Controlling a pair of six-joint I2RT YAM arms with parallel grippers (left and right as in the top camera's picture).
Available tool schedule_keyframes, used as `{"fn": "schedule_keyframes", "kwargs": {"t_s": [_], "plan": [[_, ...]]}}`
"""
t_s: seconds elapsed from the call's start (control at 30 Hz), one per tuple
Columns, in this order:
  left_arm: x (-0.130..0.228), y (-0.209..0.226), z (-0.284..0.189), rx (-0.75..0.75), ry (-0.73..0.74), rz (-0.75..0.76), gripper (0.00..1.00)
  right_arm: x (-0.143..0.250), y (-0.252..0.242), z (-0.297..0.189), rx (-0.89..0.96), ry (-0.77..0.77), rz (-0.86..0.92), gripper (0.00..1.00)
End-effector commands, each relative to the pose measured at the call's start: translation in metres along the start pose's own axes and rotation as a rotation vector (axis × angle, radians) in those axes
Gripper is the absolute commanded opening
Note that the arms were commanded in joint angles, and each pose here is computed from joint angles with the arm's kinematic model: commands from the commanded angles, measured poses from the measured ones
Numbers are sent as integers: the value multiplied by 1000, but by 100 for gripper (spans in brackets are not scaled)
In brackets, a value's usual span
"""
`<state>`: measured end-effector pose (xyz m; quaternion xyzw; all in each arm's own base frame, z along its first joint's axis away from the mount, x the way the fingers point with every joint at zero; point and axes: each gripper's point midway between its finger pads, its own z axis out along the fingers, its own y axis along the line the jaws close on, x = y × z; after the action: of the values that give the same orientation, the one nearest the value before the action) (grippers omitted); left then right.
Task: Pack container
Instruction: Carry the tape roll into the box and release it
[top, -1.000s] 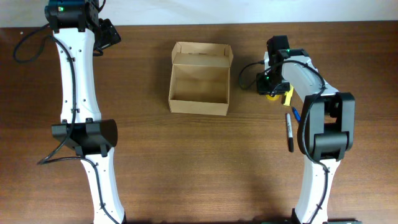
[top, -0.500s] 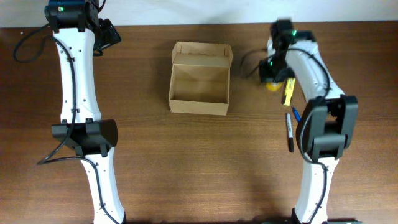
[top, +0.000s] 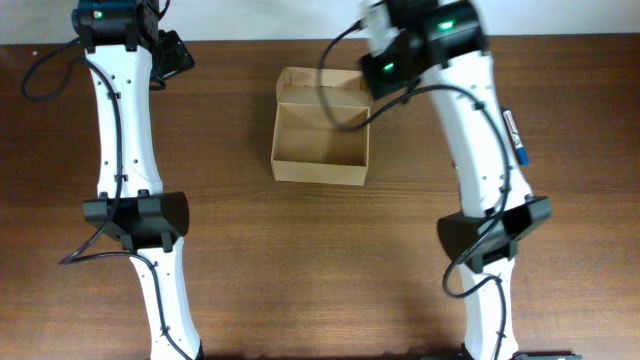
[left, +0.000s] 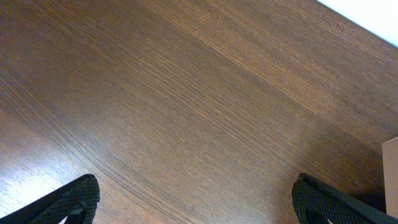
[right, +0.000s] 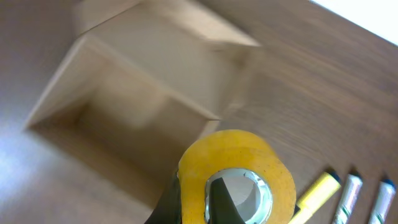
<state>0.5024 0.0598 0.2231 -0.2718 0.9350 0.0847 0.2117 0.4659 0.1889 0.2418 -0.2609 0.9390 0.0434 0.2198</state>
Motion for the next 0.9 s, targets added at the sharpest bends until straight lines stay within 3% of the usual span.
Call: {"fn": "schedule_keyframes", "kwargs": {"t_s": [0.0, 0.1, 0.4, 0.7, 0.83, 0.87], "plan": [[-1, 4, 3, -14, -1, 5, 100, 4, 44, 9, -96, 22, -239, 4], [-1, 4, 3, -15, -1, 5, 100, 16, 84, 36, -180, 68, -417, 4], [-2, 4, 3, -14, -1, 5, 100, 58, 96, 122, -220, 178, -419, 4], [-2, 4, 3, -14, -1, 5, 100, 85, 97, 159, -223, 223, -359, 4], [-2, 4, 3, -14, -1, 5, 100, 79, 97, 155, -213, 210, -321, 50], [-1, 4, 3, -14, -1, 5, 100, 75, 96, 152, -208, 204, -309, 52]]}}
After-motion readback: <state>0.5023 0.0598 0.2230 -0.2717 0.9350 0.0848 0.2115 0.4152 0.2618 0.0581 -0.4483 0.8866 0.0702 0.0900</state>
